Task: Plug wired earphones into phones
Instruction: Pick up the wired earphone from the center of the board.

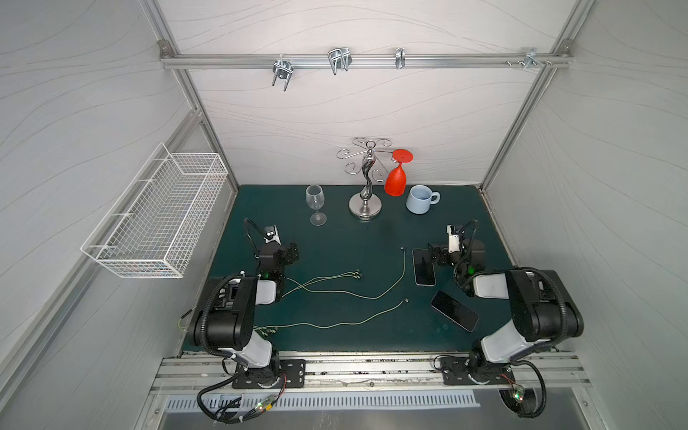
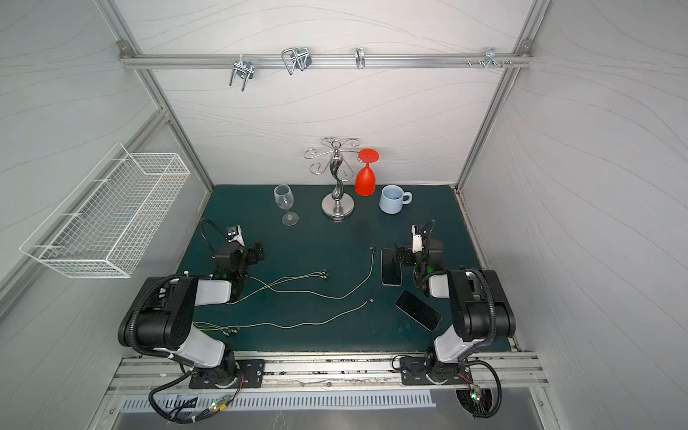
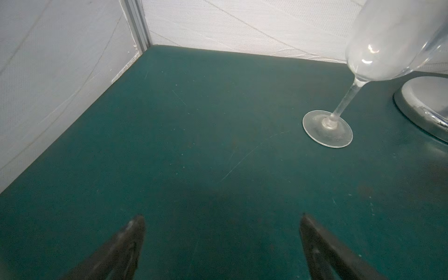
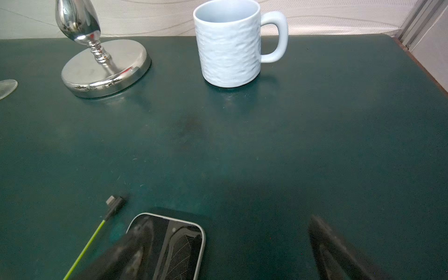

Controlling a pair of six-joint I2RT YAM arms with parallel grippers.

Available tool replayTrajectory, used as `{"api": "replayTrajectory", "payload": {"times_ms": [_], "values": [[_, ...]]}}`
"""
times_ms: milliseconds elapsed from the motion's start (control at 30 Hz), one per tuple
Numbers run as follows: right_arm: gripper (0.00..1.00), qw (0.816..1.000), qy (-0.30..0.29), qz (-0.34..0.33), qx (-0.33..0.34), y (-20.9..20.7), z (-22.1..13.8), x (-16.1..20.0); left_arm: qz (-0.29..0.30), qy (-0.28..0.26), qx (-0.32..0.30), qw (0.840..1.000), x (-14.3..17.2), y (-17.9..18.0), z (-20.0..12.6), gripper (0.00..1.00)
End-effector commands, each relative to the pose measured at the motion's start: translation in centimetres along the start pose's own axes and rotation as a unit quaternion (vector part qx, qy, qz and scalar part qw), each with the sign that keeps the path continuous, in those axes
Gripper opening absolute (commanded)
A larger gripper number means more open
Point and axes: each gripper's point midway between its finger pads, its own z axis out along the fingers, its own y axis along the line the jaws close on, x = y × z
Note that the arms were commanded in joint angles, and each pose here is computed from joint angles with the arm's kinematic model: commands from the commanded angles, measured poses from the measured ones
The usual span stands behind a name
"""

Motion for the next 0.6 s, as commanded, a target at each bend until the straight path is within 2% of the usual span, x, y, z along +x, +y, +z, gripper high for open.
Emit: {"api": "replayTrajectory", "payload": {"times_ms": [0,567], "values": [[0.99,1.0,-0.014,-0.018,0.003,0.24,-0.03,-0.99,0.0,-0.025,0.006,1.0,-1.28,-0.33,0.18,0.99],[0.99,1.0,-0.014,-0.013,-0.002,0.22,0.11,-0.95,0.0,-0.025,0.006,1.0,-1.31,-0.33,0.15,0.99]]}}
